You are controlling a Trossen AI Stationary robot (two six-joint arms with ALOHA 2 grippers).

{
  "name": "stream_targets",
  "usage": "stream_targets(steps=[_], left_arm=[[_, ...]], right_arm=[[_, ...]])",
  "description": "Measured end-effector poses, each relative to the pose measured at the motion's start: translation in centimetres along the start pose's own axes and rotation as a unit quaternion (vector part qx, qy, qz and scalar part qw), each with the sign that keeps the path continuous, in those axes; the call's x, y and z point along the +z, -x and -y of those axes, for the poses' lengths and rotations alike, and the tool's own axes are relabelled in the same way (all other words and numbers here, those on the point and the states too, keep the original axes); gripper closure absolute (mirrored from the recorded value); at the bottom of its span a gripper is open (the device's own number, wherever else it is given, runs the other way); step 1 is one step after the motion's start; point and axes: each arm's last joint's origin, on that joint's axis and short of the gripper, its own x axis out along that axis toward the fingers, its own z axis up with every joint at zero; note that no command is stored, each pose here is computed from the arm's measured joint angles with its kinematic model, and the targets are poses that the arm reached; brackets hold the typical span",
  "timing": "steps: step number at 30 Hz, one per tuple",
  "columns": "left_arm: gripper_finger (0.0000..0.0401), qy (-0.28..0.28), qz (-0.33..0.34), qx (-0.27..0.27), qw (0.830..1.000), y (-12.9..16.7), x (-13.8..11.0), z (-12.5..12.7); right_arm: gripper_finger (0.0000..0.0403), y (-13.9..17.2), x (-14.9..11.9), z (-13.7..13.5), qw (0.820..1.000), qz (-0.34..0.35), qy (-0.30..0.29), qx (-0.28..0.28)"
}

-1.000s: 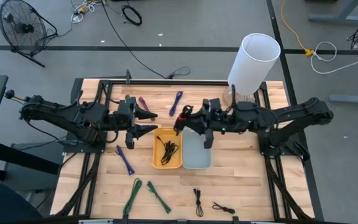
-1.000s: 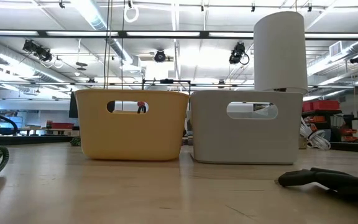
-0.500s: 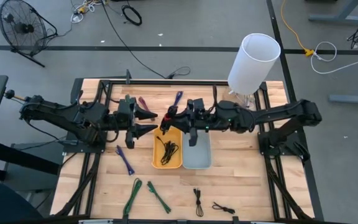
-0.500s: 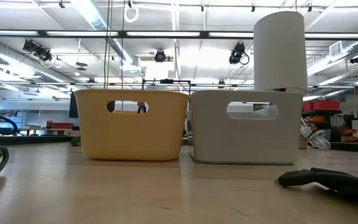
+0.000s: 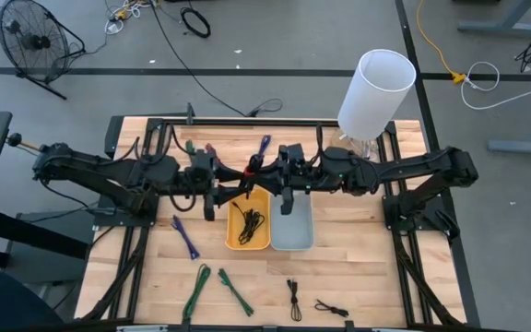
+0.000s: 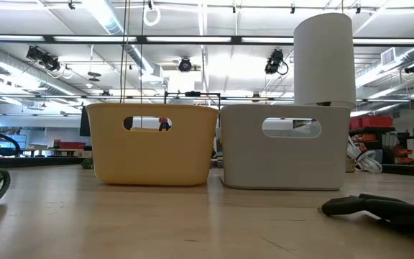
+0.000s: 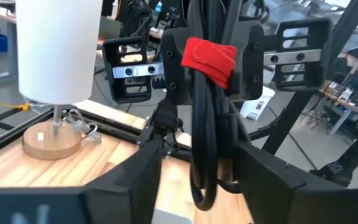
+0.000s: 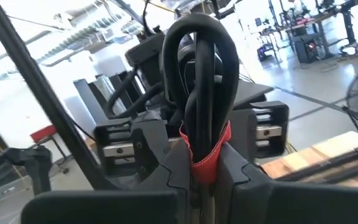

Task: Pick & Place USB Port
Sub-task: Put the black charger cable into the yellow bin

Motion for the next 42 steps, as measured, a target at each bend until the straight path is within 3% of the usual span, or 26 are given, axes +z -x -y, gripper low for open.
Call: stream_targets(steps=[6,10,19,24,32,42], left_arm=[[0.0361,0.010,-0.010,-0.019,1.000,0.0,0.0,-0.1],[0.0361,0.015,-0.014,-0.008,1.000,0.0,-0.1,-0.3],[0.0362,0.051,-0.011,0.019,0.998,0.2,0.0,-0.5],[0.0362,0.087,-0.032,0.064,0.994,0.9,-0.4,-1.0],[0.0367,0.147,-0.142,0.156,0.966,2.4,-3.3,-1.4],[0.0369,0.299,-0.167,0.187,0.921,2.8,-10.3,-1.5]], right_arm=[[0.0378,0.0,-0.2,0.0,1.000,-0.011,0.000,0.004],[0.0373,0.0,-0.3,0.1,1.000,-0.016,0.001,0.001],[0.0219,0.4,0.0,0.5,1.000,-0.029,0.003,-0.009],[0.0175,1.1,0.3,1.1,0.998,-0.056,0.006,-0.036],[0.0175,3.8,2.3,1.7,0.992,-0.074,0.024,-0.098],[0.0201,7.5,6.1,1.6,0.991,-0.039,0.065,-0.113]])
